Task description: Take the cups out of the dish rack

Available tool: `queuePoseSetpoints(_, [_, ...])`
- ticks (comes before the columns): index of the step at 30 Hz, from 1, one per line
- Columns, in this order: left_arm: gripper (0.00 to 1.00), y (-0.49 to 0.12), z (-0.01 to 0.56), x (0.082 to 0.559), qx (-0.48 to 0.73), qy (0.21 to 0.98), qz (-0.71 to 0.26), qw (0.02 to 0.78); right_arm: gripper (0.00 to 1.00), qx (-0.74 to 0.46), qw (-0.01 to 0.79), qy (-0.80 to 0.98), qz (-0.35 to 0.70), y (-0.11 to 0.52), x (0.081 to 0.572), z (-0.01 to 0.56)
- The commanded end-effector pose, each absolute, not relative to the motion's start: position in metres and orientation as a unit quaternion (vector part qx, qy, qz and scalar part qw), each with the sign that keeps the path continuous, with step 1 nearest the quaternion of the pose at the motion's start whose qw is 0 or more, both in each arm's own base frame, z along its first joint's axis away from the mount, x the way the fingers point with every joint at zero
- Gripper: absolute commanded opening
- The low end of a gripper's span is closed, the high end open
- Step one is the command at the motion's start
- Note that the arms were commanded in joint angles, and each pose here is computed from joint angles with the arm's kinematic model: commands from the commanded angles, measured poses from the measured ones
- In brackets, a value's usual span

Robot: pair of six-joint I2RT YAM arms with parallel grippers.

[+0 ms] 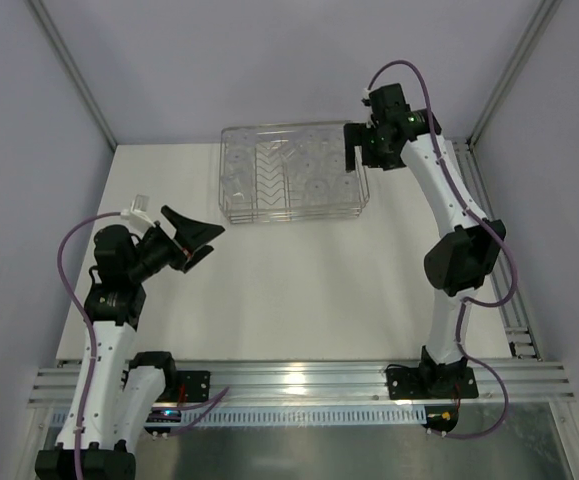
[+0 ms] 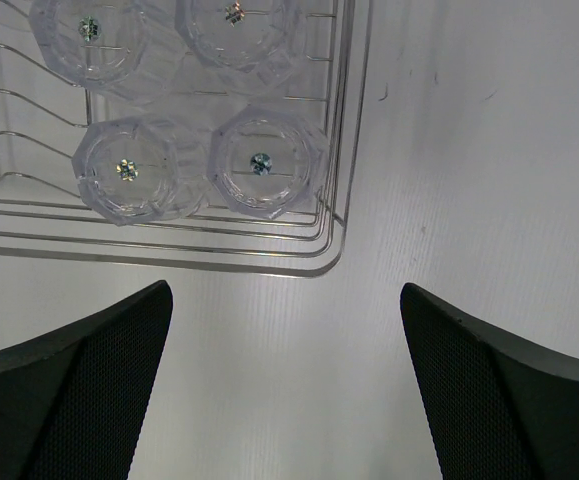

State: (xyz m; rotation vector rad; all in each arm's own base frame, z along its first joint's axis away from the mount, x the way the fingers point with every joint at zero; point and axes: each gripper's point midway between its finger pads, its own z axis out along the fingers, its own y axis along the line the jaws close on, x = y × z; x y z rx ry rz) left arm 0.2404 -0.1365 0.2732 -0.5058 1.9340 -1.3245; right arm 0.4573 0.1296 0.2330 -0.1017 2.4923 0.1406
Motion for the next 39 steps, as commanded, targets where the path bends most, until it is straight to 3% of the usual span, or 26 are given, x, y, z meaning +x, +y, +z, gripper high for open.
queuePoseSetpoints(1, [1.00, -0.136, 0.271, 0.234, -0.185, 0.757, -0.507, 0.368, 0.98, -0.063, 0.334, 0.940, 0.029, 0.140, 0.468, 0.238])
queuePoseSetpoints(8, [1.00, -0.134, 0.263, 0.229, -0.187, 0.768, -0.494, 0.362, 0.98, -0.056, 0.311, 0.949, -0.003, 0.144, 0.479, 0.207])
queuePoseSetpoints(14, [1.00, -0.119, 0.261, 0.244, -0.211, 0.773, -0.448, 0.395, 0.98, -0.067, 0.351, 0.934, 0.016, 0.156, 0.463, 0.234])
queuePoseSetpoints(18, [1.00, -0.093, 0.295, 0.278, -0.204, 0.767, -0.377, 0.477, 0.98, -0.076, 0.363, 0.928, 0.038, 0.165, 0.438, 0.252])
queuePoseSetpoints(27, [0.95, -0.050, 0.273, 0.369, -0.206, 0.828, -0.219, 0.473, 0.98, -0.103, 0.368, 0.921, 0.071, 0.187, 0.363, 0.266])
queuePoseSetpoints(39, [0.95, -0.116, 0.240, 0.440, -0.134, 0.864, -0.095, 0.477, 0.98, -0.088, 0.355, 0.926, 0.094, 0.170, 0.279, 0.246])
